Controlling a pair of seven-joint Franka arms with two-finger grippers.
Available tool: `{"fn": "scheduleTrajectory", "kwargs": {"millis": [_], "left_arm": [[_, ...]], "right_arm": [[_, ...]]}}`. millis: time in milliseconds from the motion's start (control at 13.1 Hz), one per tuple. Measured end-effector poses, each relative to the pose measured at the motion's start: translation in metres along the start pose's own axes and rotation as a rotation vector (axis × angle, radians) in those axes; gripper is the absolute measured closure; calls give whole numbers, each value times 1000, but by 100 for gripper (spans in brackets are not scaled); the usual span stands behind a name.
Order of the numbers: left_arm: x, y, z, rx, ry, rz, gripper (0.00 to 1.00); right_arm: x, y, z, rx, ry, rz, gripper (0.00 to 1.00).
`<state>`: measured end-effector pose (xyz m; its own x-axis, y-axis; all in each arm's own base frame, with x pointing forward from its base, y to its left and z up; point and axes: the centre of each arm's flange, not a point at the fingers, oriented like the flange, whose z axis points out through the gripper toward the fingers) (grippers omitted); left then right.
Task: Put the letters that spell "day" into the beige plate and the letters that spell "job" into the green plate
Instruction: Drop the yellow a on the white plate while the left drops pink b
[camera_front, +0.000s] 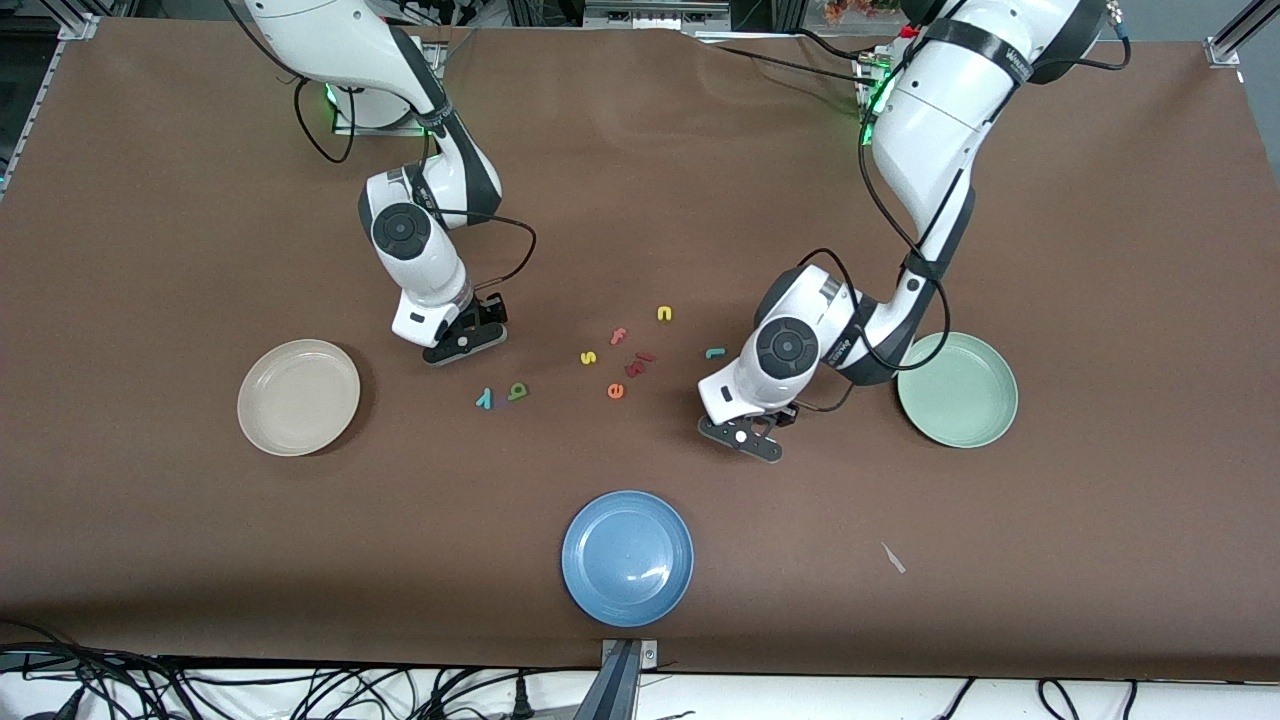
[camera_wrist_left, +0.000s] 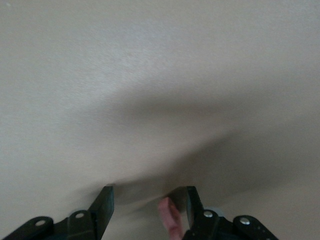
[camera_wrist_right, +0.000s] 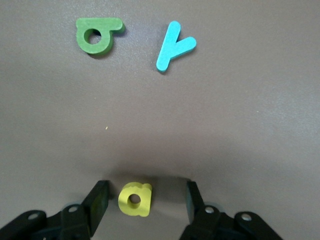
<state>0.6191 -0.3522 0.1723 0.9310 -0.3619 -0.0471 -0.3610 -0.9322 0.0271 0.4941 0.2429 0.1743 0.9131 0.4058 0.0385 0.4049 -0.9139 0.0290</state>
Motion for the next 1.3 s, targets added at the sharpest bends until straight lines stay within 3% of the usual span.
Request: {"fn": "scheduleTrajectory", "kwargs": {"millis": [153, 459, 536, 612, 765, 842, 1148, 1301], "left_arm": [[0, 0, 1, 1, -2, -8, 33], [-1, -3, 2, 6, -6, -13, 33], [0, -3, 2, 7, -5, -16, 37], [0, -4, 0, 7, -3, -23, 49], [1, -5, -3, 6, 0, -36, 75], [1, -4, -3, 3, -1, -45, 87], [0, -7, -7, 6, -22, -64, 89], [4, -26, -36, 22, -39, -89, 89]], "right_arm": [[0, 0, -1, 0, 1, 0, 43], [0, -2, -1, 1, 2, 2, 48], [0, -5, -2, 2, 4, 13, 59], [0, -10, -3, 3, 5, 17, 64], [0, -19, -4, 4, 6, 16, 72], [-1, -20, -4, 5, 6, 16, 72], [0, -21, -4, 5, 8, 16, 72], [8, -13, -16, 3, 1, 30, 72]]}}
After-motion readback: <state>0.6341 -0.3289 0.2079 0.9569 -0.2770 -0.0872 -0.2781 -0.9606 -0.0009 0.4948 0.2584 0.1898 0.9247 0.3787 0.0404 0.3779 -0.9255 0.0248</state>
